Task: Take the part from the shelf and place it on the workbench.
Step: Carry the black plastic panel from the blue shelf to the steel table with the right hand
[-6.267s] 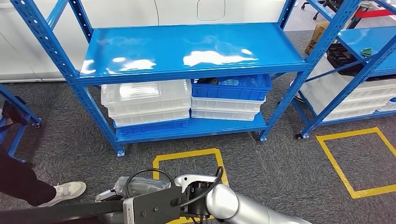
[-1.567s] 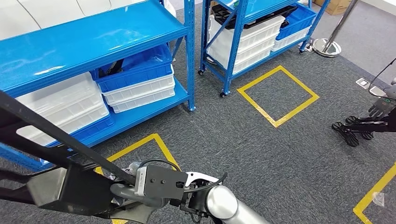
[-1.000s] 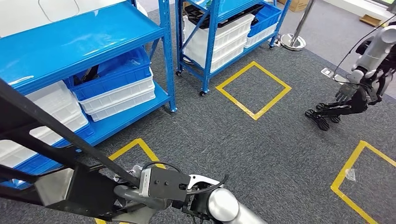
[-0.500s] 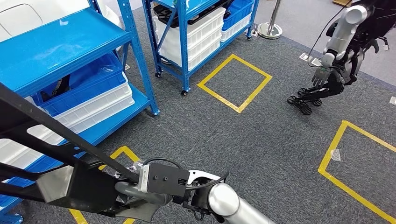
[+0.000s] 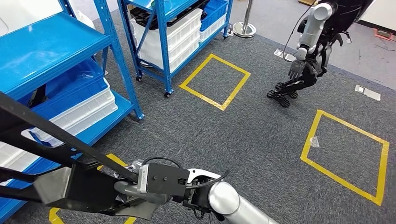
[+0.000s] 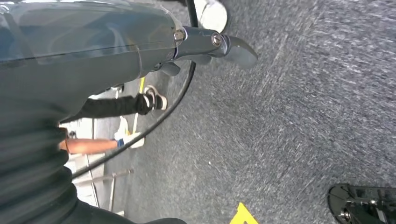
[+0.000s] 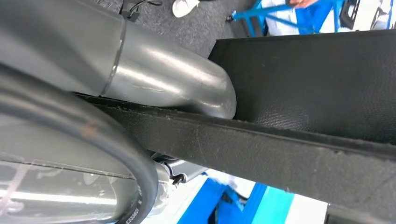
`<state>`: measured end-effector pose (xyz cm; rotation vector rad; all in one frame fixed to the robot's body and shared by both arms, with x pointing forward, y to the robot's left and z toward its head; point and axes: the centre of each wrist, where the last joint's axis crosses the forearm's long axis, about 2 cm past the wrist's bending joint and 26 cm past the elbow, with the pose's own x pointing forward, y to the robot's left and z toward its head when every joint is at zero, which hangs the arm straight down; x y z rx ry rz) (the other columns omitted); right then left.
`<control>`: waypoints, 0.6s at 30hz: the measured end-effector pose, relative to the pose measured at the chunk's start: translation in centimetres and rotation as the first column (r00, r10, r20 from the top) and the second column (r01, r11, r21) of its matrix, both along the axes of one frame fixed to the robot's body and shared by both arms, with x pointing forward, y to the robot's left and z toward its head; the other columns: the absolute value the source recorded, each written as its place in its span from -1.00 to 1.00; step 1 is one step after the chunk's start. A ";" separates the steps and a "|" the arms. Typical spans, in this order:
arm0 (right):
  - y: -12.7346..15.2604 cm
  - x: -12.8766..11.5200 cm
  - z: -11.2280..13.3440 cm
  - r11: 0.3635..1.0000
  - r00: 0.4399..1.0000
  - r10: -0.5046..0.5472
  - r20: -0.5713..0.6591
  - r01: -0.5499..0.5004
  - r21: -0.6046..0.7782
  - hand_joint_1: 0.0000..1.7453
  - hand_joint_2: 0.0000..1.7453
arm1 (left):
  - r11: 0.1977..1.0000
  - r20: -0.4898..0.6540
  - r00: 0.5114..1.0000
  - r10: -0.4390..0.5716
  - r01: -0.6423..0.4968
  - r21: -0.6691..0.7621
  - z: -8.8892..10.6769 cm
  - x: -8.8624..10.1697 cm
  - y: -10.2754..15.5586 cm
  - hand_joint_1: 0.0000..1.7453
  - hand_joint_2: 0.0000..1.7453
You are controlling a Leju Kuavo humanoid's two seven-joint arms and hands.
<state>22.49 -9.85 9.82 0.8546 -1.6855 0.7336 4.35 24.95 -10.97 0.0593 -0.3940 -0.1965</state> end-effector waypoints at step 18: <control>-0.6 -0.4 -0.2 0.999 0.999 -0.050 0.014 0.050 0.014 1.00 -1.00 | 0.999 0.005 1.000 -0.029 0.029 0.030 0.0 0.4 0.2 -1.00 1.00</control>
